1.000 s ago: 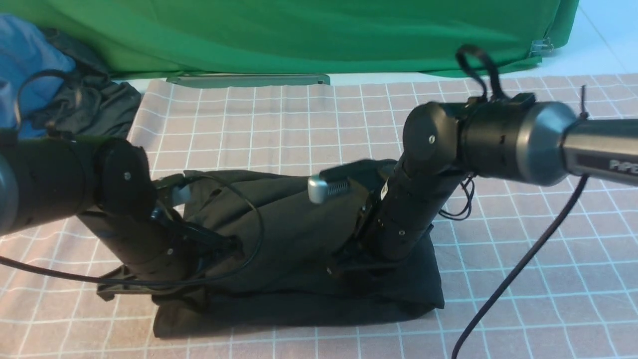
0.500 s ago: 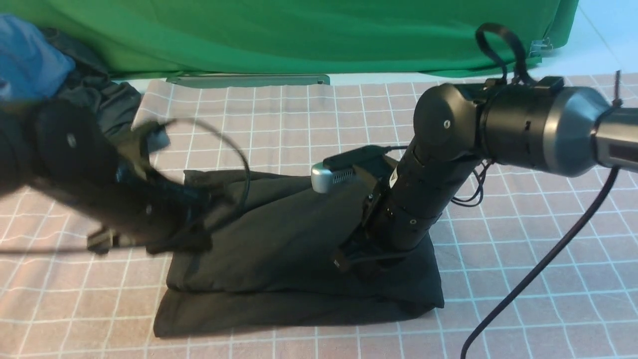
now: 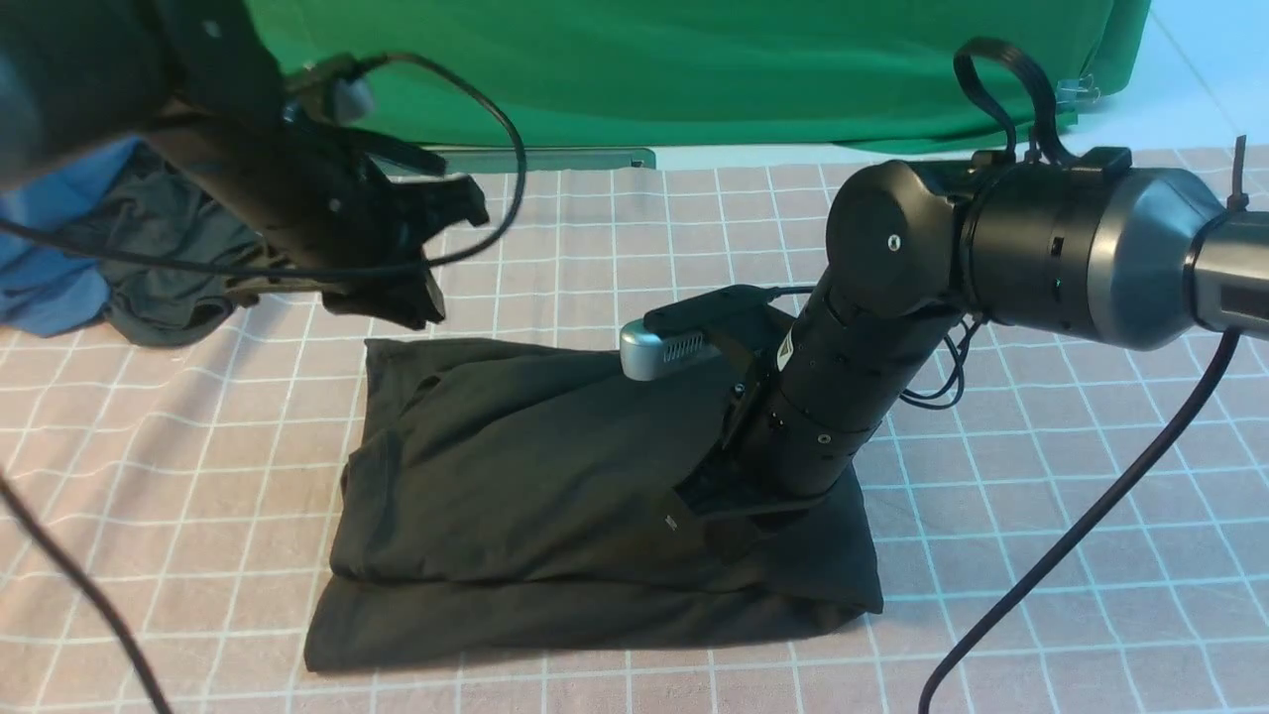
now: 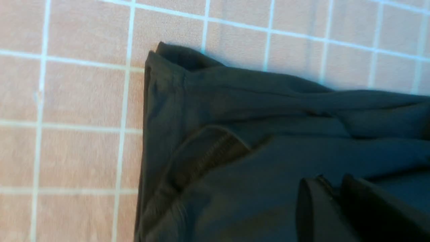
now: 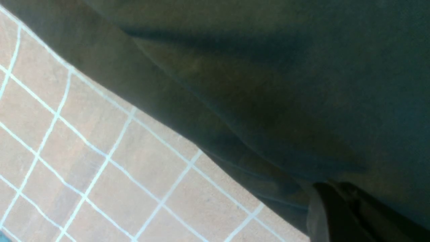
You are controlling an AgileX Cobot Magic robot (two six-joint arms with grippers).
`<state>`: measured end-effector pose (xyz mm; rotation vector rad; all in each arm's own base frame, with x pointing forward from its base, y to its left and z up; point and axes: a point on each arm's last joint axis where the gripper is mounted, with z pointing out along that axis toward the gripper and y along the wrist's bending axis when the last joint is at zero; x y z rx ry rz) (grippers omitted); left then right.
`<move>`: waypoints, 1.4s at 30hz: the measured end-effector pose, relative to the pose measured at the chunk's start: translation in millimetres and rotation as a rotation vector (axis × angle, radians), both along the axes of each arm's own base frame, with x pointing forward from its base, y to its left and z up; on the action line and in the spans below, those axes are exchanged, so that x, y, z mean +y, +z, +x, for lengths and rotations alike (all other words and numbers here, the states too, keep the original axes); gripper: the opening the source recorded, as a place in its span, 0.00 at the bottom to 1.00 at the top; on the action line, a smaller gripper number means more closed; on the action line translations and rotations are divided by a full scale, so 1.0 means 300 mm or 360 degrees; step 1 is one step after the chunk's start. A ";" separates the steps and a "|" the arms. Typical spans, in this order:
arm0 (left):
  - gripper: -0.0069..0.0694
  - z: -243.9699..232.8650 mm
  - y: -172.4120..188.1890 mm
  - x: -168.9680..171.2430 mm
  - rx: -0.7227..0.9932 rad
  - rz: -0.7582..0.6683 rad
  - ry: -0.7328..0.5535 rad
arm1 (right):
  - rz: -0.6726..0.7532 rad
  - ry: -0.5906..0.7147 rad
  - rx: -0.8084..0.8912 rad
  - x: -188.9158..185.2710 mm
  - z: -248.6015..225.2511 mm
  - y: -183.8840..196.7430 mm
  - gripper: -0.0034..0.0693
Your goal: Fold a long-sleeved shirt over a pink coffee tablecloth.
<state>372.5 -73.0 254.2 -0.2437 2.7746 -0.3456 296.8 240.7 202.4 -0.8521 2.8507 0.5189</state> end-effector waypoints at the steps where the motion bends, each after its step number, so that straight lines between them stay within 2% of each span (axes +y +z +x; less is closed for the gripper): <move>1: 0.29 0.009 -0.018 -0.001 0.0010 0.0010 -0.0018 | 0.0000 0.0000 0.0000 0.000 0.000 0.000 0.10; 4: 0.46 0.041 -0.090 -0.005 0.0043 0.0043 -0.0069 | 0.0000 0.0000 0.0000 0.000 0.000 0.000 0.10; 6: 0.52 0.049 -0.107 -0.006 0.0047 0.0051 -0.0086 | 0.0000 0.0001 0.0000 0.000 0.000 0.000 0.10; 9: 0.66 0.067 -0.156 -0.008 0.0065 0.0073 -0.0125 | 0.0000 0.0001 0.0000 0.000 0.000 0.000 0.10; 12: 0.70 0.073 -0.180 -0.009 0.0079 0.0086 -0.0154 | 0.0003 -0.0001 -0.0006 0.000 0.001 0.000 0.10; 15: 0.70 0.078 -0.198 -0.010 0.0084 0.0097 -0.0193 | 0.0006 -0.0004 -0.0014 0.001 0.003 0.000 0.10; 18: 0.67 0.079 -0.204 -0.010 0.0089 0.0100 -0.0201 | 0.0010 -0.0007 -0.0021 0.002 0.004 0.001 0.10; 26: 0.39 0.079 -0.203 -0.021 0.0030 0.0120 -0.0439 | 0.0015 -0.0010 -0.0031 0.003 0.006 0.001 0.10; 28: 0.27 0.077 -0.202 -0.027 0.0033 0.0092 -0.0468 | 0.0015 -0.0010 -0.0031 0.003 0.006 0.001 0.10; 31: 0.15 0.071 -0.202 -0.032 0.0054 0.0068 -0.0490 | 0.0015 -0.0009 -0.0032 0.003 0.006 0.001 0.10; 37: 0.11 0.068 -0.197 -0.030 0.0061 0.0074 -0.0477 | 0.0015 -0.0009 -0.0032 0.003 0.006 0.001 0.10; 42: 0.11 0.064 -0.123 0.002 -0.0036 0.0188 -0.0306 | 0.0015 -0.0009 -0.0032 0.003 0.006 0.001 0.10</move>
